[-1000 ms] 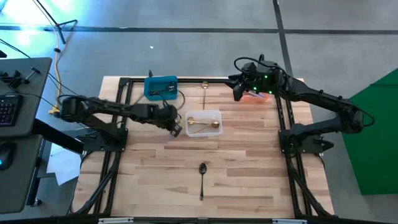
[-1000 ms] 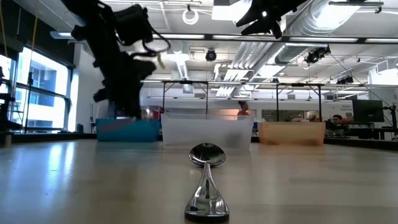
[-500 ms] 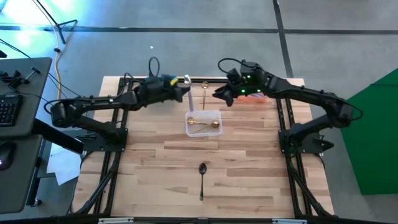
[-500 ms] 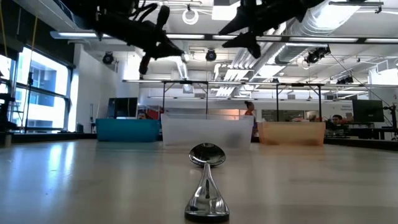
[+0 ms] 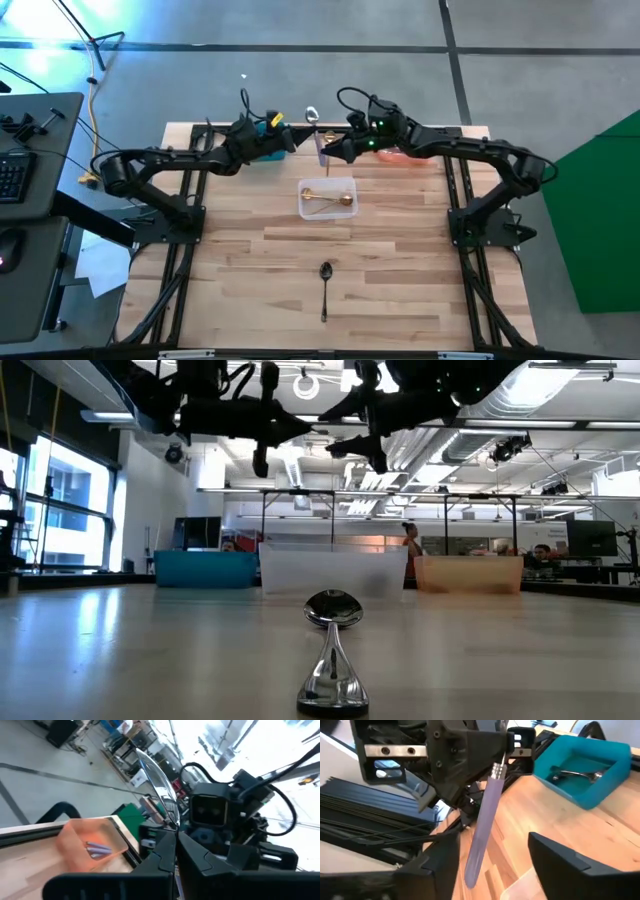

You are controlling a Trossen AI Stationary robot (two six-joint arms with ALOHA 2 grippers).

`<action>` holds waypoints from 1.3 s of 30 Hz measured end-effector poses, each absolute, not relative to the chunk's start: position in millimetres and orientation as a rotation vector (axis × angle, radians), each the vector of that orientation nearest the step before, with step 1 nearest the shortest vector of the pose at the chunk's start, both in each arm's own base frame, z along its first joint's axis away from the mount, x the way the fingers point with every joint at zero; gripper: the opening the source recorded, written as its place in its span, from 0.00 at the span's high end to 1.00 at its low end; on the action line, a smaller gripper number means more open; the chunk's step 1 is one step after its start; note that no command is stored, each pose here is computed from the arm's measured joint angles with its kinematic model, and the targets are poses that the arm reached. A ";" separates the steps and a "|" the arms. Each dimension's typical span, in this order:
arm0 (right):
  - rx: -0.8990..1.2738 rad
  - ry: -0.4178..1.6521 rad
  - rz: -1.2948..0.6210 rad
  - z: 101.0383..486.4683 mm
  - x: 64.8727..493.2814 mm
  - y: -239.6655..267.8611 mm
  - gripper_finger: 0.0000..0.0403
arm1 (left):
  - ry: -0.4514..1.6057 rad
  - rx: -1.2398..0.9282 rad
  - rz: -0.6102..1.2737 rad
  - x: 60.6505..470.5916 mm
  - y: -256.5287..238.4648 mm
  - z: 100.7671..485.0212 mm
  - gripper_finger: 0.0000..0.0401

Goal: Sort silverware by color (type)
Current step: Put the purple spoon into the orange bin

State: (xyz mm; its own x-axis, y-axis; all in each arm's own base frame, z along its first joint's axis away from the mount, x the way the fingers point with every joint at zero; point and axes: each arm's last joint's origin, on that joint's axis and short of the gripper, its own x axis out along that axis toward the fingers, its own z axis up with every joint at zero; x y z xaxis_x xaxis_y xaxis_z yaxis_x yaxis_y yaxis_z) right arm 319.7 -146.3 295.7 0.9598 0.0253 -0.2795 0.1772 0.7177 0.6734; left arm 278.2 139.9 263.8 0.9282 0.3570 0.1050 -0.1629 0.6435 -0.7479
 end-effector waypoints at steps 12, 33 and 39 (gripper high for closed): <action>0.747 0.197 -0.025 300.5 324.9 -149.9 0.58 | -0.281 -0.827 0.270 279.4 140.0 265.1 1.00; 0.742 0.181 0.000 304.2 315.5 -163.3 0.98 | -0.316 -0.847 0.241 278.8 140.0 270.0 0.99; 0.687 0.148 -0.011 317.5 305.8 -162.7 0.98 | -0.272 -0.860 0.245 279.7 139.9 264.3 0.92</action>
State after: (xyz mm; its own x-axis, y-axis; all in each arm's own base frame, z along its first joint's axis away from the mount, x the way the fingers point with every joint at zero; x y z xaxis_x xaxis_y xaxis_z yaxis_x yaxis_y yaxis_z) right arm 305.8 -162.7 317.5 0.9894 0.0388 -0.1396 0.0586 0.7737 0.6308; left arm 279.7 139.9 264.3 0.9379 0.3191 0.1361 -0.1019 0.6284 -0.7712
